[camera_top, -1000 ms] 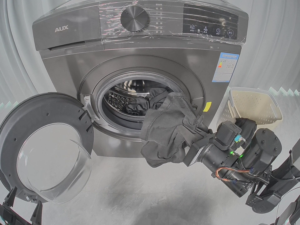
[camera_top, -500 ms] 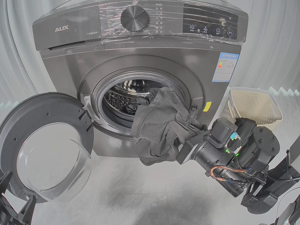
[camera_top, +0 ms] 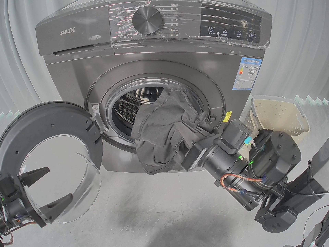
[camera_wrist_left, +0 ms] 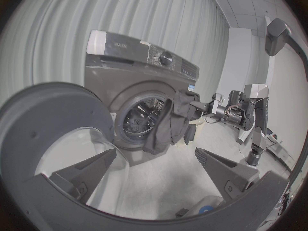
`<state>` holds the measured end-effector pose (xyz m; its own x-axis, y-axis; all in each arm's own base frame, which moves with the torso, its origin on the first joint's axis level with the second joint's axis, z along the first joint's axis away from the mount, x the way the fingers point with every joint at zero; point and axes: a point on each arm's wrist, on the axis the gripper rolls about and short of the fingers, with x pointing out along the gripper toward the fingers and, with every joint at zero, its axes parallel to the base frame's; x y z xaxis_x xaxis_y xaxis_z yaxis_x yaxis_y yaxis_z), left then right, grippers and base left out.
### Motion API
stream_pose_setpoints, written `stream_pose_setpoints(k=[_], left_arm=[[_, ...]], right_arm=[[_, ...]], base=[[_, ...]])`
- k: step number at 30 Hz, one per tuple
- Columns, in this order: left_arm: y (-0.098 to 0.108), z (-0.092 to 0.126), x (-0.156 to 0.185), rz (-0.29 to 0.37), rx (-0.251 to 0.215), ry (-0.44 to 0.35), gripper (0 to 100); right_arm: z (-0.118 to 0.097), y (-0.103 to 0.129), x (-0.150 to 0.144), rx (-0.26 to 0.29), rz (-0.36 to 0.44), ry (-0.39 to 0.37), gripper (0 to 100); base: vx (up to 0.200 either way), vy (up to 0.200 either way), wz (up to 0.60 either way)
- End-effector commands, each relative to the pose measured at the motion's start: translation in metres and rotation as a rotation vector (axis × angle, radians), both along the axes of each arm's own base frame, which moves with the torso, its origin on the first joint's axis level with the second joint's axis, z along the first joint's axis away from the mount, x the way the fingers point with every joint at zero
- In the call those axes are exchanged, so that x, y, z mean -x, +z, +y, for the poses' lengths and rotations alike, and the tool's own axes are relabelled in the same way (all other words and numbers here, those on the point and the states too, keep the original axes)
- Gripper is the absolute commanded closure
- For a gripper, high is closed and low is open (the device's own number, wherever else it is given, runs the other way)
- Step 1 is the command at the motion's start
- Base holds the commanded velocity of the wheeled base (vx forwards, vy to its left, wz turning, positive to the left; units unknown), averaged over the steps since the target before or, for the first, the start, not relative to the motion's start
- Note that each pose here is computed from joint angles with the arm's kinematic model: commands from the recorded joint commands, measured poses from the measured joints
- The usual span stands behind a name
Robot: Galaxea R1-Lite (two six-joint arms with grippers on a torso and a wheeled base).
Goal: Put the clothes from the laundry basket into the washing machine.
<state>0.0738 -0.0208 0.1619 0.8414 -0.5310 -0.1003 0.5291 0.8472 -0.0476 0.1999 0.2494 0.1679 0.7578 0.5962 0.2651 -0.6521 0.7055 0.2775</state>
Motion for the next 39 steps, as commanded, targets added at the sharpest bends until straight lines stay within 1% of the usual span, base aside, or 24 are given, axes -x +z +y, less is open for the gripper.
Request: stream_pose_setpoints(k=[1, 5, 7, 9, 10, 12, 19, 25, 28, 32, 34, 37, 39], left_arm=[[-0.018, -0.018, -0.041, 0.177, -0.039, -0.105, 0], [-0.024, -0.028, -0.055, 0.202, -0.046, -0.143, 0], [-0.028, -0.033, -0.064, 0.217, -0.05, -0.153, 0], [-0.028, -0.033, -0.064, 0.217, -0.05, -0.153, 0], [-0.035, -0.037, -0.076, 0.241, -0.058, -0.155, 0], [-0.039, -0.04, -0.084, 0.247, -0.06, -0.155, 0], [-0.05, -0.054, -0.113, 0.227, -0.059, -0.181, 0], [-0.061, -0.068, -0.129, 0.254, -0.07, -0.219, 0], [-0.065, -0.075, -0.137, 0.253, -0.072, -0.231, 0], [-0.071, -0.081, -0.15, 0.246, -0.067, -0.237, 0], [-0.076, -0.084, -0.157, 0.253, -0.059, -0.236, 0], [-0.085, -0.091, -0.165, 0.261, -0.06, -0.246, 0], [-0.09, -0.094, -0.171, 0.253, -0.057, -0.249, 0]], right_arm=[[0.008, 0.001, -0.005, -0.017, -0.01, 0.014, 100], [0.008, 0.001, -0.005, -0.016, -0.011, 0.014, 100], [0.008, 0.001, -0.006, -0.016, -0.011, 0.014, 100], [0.008, 0.001, -0.006, -0.016, -0.011, 0.014, 100], [0.009, 0.003, -0.007, -0.023, -0.015, 0.011, 100], [0.009, 0.003, -0.007, -0.023, -0.015, 0.013, 100], [0.01, 0.003, -0.006, -0.023, -0.014, 0.013, 100], [0.009, 0.002, -0.005, -0.022, -0.011, 0.01, 100], [0.009, 0.002, -0.005, -0.022, -0.011, 0.009, 100], [0.009, 0.002, -0.005, -0.021, -0.01, 0.01, 100], [0.01, 0.002, -0.003, -0.021, -0.01, 0.018, 100], [0.011, 0.001, -0.002, -0.018, -0.009, 0.021, 100], [0.011, 0.001, -0.002, -0.017, -0.008, 0.022, 100]], base=[[0.0, 0.0, 0.0], [0.0, 0.0, 0.0], [0.0, 0.0, 0.0], [0.0, 0.0, 0.0], [0.0, 0.0, 0.0], [0.0, 0.0, 0.0], [0.0, 0.0, 0.0], [0.0, 0.0, 0.0], [0.0, 0.0, 0.0], [0.0, 0.0, 0.0], [0.0, 0.0, 0.0], [0.0, 0.0, 0.0], [0.0, 0.0, 0.0]])
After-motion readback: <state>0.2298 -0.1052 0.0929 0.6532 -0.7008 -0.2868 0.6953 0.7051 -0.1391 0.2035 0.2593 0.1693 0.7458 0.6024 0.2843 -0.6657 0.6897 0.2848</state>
